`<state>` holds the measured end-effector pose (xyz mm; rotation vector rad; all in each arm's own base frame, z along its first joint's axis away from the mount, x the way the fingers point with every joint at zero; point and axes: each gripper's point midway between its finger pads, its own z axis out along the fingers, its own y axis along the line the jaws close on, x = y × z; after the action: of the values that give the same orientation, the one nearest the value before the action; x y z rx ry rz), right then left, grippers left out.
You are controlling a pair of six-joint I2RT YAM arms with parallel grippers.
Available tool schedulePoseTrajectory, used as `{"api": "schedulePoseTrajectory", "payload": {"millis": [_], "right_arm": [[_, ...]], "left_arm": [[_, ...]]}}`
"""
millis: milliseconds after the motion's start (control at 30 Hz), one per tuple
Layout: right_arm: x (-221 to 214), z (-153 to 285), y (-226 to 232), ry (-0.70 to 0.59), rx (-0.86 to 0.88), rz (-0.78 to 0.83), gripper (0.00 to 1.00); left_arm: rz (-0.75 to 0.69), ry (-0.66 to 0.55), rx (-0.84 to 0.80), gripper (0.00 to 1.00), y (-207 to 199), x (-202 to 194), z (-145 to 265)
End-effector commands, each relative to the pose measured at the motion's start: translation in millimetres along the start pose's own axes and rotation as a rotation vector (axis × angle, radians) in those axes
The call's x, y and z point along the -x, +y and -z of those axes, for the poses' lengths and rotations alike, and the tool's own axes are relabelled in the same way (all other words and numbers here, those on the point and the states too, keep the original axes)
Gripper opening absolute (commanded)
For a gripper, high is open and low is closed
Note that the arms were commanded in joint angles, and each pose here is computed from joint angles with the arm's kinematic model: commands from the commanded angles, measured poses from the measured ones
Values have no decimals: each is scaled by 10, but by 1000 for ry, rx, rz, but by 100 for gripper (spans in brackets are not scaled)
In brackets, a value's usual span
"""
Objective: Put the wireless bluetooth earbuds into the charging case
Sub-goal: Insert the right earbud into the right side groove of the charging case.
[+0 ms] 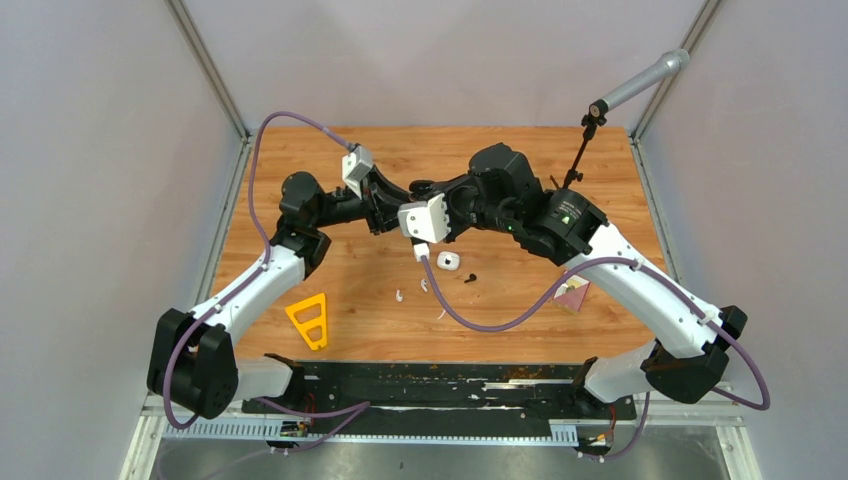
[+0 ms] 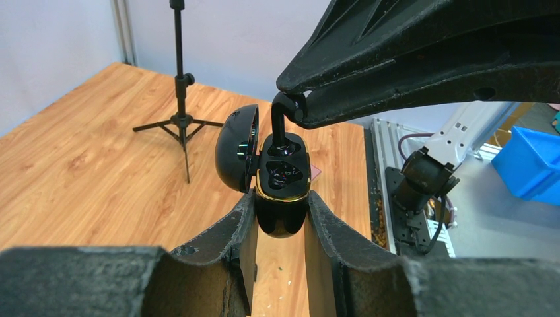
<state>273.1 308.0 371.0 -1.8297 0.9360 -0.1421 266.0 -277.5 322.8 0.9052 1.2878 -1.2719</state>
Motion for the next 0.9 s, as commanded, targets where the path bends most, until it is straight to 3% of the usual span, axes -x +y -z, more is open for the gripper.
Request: {"api": "schedulePoseTrajectory", "payload": {"millis": [0, 100, 233, 400, 533, 867], "right_arm": [[40, 43, -2, -4, 18, 25, 0], [31, 34, -8, 1, 18, 26, 4], [32, 40, -9, 3, 25, 34, 20], [37, 43, -37, 7, 28, 34, 27], [50, 45, -67, 8, 29, 31, 39], [56, 101, -181, 20, 0, -11, 48]], "left_arm": [[-86, -50, -21, 0, -98, 269, -15], [-92, -48, -25, 0, -102, 259, -12], [-101, -49, -21, 0, -82, 237, -12], [-102, -53, -17, 0, -67, 205, -8], [-107, -53, -14, 0, -65, 181, -1], [-103, -54, -5, 0, -36, 141, 2]]}}
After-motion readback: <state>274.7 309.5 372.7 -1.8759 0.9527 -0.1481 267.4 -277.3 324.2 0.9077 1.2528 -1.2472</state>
